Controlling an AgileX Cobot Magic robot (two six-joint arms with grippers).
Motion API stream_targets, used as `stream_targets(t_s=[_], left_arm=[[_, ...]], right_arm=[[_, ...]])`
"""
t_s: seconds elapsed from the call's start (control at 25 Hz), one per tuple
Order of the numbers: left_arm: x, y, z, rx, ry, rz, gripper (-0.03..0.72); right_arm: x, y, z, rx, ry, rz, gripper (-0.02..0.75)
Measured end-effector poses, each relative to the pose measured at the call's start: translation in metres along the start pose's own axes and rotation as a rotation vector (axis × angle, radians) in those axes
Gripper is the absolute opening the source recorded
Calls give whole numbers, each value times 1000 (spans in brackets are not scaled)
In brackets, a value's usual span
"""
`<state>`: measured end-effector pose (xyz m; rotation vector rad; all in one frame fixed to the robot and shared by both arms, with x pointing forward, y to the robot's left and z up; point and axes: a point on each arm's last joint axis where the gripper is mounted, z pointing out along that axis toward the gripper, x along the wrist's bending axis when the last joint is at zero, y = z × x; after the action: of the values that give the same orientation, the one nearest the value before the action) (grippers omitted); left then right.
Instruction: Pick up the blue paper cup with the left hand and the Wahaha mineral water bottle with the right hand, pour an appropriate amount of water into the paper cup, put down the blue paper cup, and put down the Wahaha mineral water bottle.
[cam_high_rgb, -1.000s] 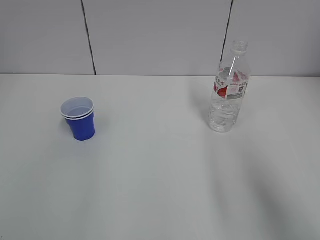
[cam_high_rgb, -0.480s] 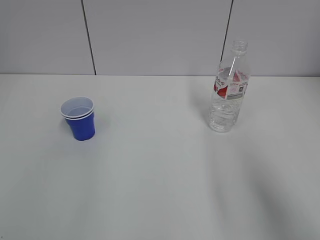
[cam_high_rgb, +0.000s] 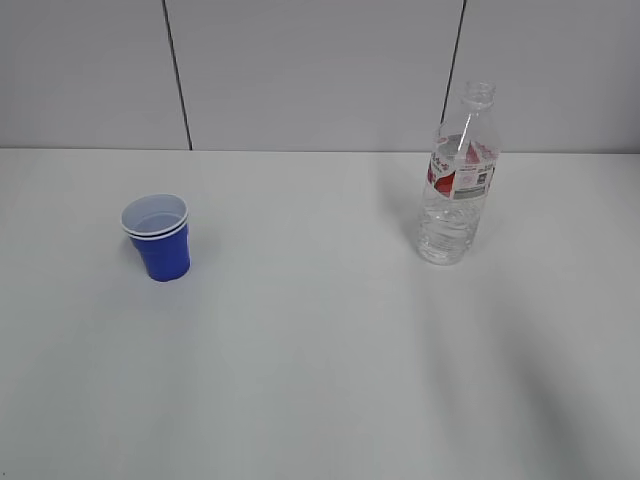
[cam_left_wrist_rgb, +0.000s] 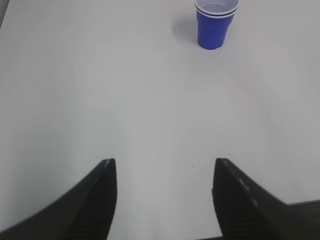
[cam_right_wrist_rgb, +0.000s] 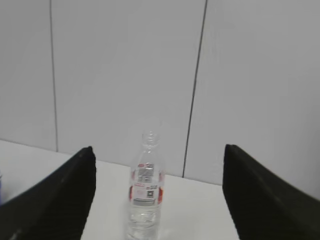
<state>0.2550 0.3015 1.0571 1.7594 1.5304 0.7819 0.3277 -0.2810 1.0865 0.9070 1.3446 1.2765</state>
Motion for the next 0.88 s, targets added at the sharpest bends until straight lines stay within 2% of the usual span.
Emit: stream_targets(t_s=[0.24, 0.32, 0.56, 0.76, 0.88], left_arm=[[0, 0, 0, 0, 0, 0, 458], [0, 0, 0, 0, 0, 0, 458], [0, 0, 0, 0, 0, 0, 458], [0, 0, 0, 0, 0, 0, 458], [0, 0, 0, 0, 0, 0, 458]], right_arm=[[-17, 3, -7, 84, -188, -14, 588], [-21, 7, -16, 118, -223, -43, 588], [-21, 10, -55, 142, -252, -87, 588], [-19, -4, -84, 222, -278, -45, 588], [-16, -12, -89, 310, -248, -28, 588]])
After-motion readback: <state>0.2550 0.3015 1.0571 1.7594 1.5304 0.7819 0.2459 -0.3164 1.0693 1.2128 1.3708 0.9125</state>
